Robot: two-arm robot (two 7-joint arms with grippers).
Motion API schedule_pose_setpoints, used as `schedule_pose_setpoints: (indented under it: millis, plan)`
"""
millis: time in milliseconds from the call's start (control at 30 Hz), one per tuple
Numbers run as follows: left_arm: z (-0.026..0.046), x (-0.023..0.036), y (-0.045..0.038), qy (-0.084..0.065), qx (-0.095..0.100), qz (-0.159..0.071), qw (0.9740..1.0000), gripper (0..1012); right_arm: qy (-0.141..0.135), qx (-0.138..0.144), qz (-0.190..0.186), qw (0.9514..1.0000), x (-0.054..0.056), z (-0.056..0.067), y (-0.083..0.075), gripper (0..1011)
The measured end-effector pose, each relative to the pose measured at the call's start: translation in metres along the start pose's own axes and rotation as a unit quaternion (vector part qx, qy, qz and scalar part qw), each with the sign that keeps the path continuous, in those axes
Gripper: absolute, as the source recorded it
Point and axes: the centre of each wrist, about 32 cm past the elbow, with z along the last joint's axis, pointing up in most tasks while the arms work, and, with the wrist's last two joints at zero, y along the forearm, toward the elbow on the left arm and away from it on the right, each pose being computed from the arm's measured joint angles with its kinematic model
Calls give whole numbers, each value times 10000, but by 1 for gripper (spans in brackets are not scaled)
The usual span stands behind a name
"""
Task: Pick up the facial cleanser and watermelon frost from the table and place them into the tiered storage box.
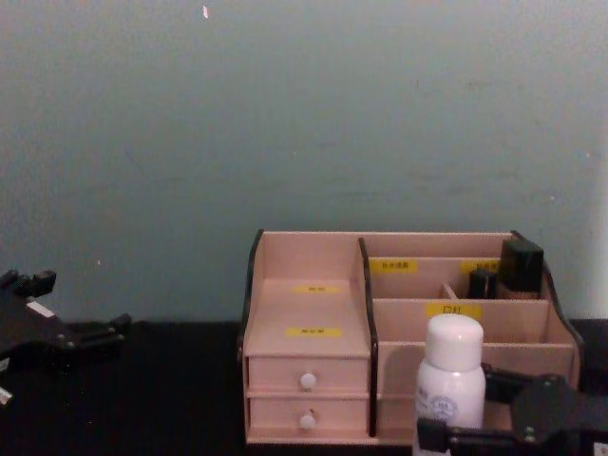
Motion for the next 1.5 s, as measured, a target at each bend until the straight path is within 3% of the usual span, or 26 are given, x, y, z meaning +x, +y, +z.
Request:
schedule_pose_setpoints:
  millis: [67,367,933,1300,1500]
  plan:
    - [0,0,0,0,0,0,10000,1001,0,1,0,10000,0,1,-1,870]
    - [0,0,0,0,0,0,10000,1001,1,2,-3,10000,0,0,-4,593]
    - [0,0,0,0,0,0,10000,1001,-22,11,1,10000,-1,15,-13,593]
    - [0,0,0,0,0,0,10000,1001,22,334,21,9994,38,241,-91,593]
    - [0,0,0,1,0,0,10000,1001,54,593,36,9982,95,458,-115,593]
